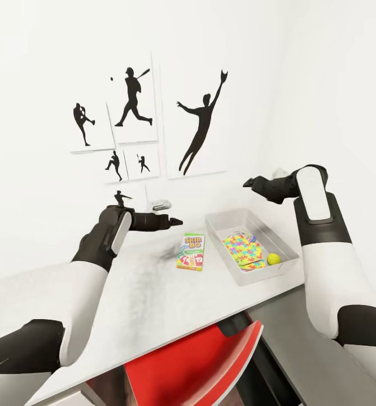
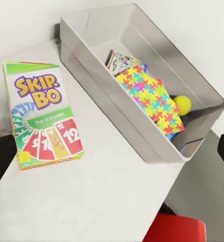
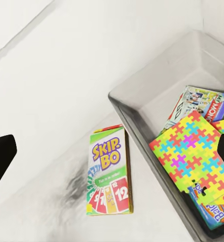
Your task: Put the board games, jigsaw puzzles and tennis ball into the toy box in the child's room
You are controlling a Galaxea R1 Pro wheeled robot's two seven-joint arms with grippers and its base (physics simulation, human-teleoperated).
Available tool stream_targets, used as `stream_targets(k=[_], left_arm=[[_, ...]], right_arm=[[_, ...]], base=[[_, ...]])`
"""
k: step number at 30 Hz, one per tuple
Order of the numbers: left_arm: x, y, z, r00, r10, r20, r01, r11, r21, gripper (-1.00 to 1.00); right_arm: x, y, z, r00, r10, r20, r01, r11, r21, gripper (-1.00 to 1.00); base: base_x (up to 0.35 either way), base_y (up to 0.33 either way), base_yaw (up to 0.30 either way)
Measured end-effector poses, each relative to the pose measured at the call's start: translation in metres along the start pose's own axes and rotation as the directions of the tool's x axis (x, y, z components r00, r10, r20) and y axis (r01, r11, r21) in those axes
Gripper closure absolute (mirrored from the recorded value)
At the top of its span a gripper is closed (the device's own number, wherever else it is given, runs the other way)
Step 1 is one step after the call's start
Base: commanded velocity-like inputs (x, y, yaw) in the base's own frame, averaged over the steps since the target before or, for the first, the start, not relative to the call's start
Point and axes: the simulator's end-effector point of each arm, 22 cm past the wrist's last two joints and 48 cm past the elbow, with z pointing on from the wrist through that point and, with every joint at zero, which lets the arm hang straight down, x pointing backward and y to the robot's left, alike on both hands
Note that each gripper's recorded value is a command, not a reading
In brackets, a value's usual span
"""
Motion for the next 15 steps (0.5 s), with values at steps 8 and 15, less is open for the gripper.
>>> stream_targets(k=[8,15], left_arm=[[-0.017,0.006,-0.004,0.999,0.000,0.048,0.003,0.998,-0.068,-1.00],[-0.034,0.026,-0.022,0.989,-0.083,0.120,0.092,0.993,-0.079,-1.00]], right_arm=[[-0.006,0.006,-0.008,1.000,-0.003,0.016,0.003,1.000,-0.010,-1.00],[-0.007,0.014,-0.014,1.000,-0.004,0.022,0.005,1.000,-0.023,-1.00]], base=[[0.000,0.000,0.000],[0.000,0.000,0.000]])
